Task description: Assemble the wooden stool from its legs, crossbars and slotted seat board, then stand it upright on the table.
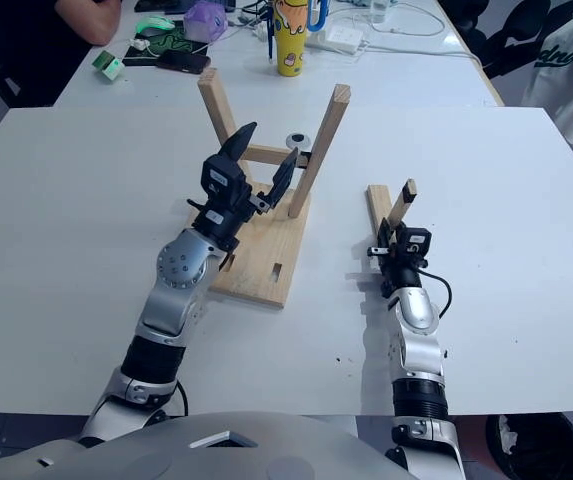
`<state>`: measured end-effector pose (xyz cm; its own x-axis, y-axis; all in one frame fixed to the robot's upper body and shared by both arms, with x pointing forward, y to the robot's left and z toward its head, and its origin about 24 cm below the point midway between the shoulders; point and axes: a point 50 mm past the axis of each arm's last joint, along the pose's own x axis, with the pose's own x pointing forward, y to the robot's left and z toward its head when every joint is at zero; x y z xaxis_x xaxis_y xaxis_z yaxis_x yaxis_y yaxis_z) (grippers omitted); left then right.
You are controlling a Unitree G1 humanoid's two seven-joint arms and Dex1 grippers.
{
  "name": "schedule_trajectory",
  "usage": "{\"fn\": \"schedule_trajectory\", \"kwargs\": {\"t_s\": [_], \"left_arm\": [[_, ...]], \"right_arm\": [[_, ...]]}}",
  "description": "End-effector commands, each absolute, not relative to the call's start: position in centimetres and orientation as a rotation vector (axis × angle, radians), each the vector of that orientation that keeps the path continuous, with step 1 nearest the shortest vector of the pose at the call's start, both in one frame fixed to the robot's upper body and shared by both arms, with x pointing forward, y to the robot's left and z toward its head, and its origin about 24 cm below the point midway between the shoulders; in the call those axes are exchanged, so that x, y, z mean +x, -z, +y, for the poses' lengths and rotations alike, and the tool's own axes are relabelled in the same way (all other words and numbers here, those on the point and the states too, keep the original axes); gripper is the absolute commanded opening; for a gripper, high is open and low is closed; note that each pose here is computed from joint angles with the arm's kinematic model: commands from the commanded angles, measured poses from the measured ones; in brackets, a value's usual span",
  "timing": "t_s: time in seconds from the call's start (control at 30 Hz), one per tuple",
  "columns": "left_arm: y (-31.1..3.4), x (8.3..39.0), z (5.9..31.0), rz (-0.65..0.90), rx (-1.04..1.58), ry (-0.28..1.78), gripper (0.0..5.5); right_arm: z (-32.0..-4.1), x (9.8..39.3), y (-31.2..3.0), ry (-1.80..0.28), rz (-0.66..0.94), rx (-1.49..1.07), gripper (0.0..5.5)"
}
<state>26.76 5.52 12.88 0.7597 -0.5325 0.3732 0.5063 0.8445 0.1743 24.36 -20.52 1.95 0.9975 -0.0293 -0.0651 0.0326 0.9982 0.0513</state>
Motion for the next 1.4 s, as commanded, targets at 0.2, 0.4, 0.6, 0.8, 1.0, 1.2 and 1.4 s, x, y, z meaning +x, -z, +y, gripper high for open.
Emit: {"fn": "schedule_trajectory", "kwargs": {"t_s": [0.2,0.4,0.6,0.8,1.0,1.2,1.4], "left_arm": [[-12.1,26.3,5.2,-0.404,0.055,0.544,3.58],[-12.2,26.4,5.0,-0.408,0.043,0.521,3.58],[-11.7,26.0,5.3,-0.398,0.043,0.486,3.58],[-11.8,26.0,4.6,-0.402,0.038,0.496,3.58],[-11.8,26.3,4.9,-0.397,0.04,0.48,3.58],[-11.9,26.5,4.6,-0.405,0.036,0.484,3.58],[-11.9,26.6,4.6,-0.411,0.035,0.474,3.58]], "right_arm": [[-20.3,26.2,-7.1,-0.009,-0.054,0.012,1.2],[-20.1,26.4,-12.5,-0.044,-0.18,-0.062,1.2],[-20.7,28.0,-18.8,0.009,-0.312,-0.082,0.88],[-20.5,30.2,-20.9,-0.015,-0.267,-0.004,0.02],[-20.6,30.1,-16.5,-0.018,-0.092,-0.015,0.02],[-20.3,30.6,-17.5,-0.039,-0.139,-0.024,0.02],[-19.6,30.5,-21.6,-0.05,-0.329,-0.106,0.02]]}}
